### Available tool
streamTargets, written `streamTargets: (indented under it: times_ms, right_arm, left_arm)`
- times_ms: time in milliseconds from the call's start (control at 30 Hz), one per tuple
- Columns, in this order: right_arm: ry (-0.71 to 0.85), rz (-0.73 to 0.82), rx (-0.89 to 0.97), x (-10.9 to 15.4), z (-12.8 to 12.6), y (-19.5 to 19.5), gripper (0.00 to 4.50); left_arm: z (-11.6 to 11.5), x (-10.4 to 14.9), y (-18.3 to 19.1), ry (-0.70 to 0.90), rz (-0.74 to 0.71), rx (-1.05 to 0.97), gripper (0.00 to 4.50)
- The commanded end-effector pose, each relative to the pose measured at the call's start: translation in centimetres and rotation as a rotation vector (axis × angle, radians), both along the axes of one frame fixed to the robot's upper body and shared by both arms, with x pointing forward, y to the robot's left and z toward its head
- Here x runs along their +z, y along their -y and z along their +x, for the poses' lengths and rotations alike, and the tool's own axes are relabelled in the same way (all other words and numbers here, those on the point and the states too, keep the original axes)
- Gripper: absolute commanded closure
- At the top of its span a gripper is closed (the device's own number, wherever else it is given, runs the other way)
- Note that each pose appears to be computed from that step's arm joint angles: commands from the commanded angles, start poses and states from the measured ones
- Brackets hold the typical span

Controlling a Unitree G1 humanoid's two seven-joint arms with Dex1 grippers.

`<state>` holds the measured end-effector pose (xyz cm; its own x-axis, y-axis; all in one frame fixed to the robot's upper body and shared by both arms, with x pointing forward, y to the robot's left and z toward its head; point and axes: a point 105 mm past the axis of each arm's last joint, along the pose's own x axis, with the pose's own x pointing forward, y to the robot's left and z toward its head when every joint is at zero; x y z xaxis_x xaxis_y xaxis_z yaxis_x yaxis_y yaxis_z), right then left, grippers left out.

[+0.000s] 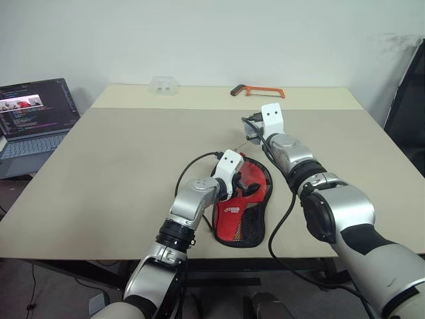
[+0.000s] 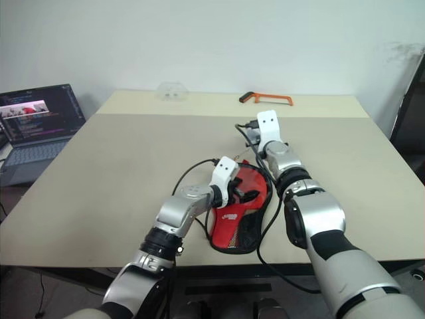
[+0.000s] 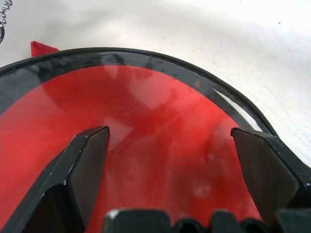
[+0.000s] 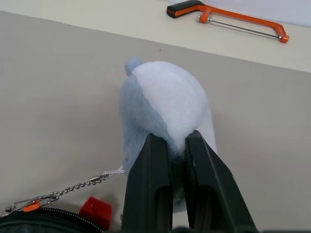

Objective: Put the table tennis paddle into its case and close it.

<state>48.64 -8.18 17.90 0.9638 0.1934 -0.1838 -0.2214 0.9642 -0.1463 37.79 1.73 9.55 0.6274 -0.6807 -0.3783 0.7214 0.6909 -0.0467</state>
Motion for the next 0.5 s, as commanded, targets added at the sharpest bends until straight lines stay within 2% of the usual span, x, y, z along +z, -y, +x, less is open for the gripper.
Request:
streamTargets:
  times_ms: [33,500]
  right_arm:
    - [0.082,-0.042,-0.066,2.0,0.5,1.6,4.50]
    - [0.079,-0.172,-0.247,1.2,0.5,7.9,4.50]
  left_arm:
    - [-1.4,-4.1,-0.9,-0.163,0.050,0.029,0.11]
    - [-1.7,-4.2,-1.2,-0.174,0.052,0.034,0.11]
